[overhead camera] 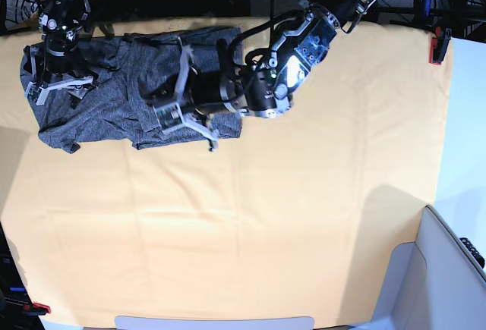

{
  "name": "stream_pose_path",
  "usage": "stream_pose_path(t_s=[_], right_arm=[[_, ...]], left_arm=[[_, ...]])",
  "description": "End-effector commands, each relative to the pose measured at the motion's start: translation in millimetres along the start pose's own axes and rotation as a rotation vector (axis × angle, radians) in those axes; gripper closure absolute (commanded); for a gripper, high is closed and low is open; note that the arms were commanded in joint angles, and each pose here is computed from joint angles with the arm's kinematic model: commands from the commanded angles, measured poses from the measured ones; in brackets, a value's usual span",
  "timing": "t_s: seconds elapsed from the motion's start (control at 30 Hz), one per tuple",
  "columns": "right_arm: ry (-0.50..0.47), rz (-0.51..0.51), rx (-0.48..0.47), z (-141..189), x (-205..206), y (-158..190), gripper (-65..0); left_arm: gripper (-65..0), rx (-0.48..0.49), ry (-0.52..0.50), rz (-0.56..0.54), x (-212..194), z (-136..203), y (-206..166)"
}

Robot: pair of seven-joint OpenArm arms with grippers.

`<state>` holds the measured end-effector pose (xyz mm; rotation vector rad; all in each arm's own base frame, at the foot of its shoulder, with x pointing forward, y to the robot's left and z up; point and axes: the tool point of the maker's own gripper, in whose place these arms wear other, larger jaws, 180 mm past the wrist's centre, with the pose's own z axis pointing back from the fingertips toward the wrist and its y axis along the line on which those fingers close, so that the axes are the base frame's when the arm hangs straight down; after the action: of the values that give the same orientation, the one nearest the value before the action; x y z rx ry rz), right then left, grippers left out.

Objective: Fold the T-shirt properly
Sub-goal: 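Grasp the strip's other end with the right gripper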

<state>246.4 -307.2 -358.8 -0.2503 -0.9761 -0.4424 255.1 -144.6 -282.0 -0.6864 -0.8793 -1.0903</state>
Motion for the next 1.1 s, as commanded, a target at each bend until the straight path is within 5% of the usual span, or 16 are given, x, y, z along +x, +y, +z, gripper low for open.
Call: stream_pose_path(t_s=[0.0, 0.17, 0.3, 0.6, 0.77, 1.07], right_arm=[[-0.096, 0.02, 0.027, 6.2, 30.1, 8.6, -46.9], [-0.278, 0.087, 0.116, 39.3, 91.5, 35.4, -46.9], [-0.294, 0.15, 0.276, 46.3, 93.3, 86.5, -44.0], [-0.263, 0.221, 0.613, 79.4, 66.4, 204.4, -1.1], [-0.204, 0.243, 0.672, 91.2, 40.2, 218.5, 0.0], [0.084, 0.347, 0.618, 76.4, -22.9, 196.7, 0.0]], left_arm=[[-0.5, 0.037, -0.05, 0.017, 14.1, 7.2, 12.1], [-0.5, 0.122, 0.004, 0.068, -12.4, 24.0, 41.0], [-0.5, 0.127, 0.053, 0.087, -38.3, 29.9, 39.6], [-0.5, 0.129, 0.079, 0.113, -68.6, 38.7, 34.9], [-0.5, 0.135, 0.093, 0.112, -73.6, 41.1, 37.5], [-0.5, 0.2, 0.1, 0.178, -87.3, 53.7, 56.1]])
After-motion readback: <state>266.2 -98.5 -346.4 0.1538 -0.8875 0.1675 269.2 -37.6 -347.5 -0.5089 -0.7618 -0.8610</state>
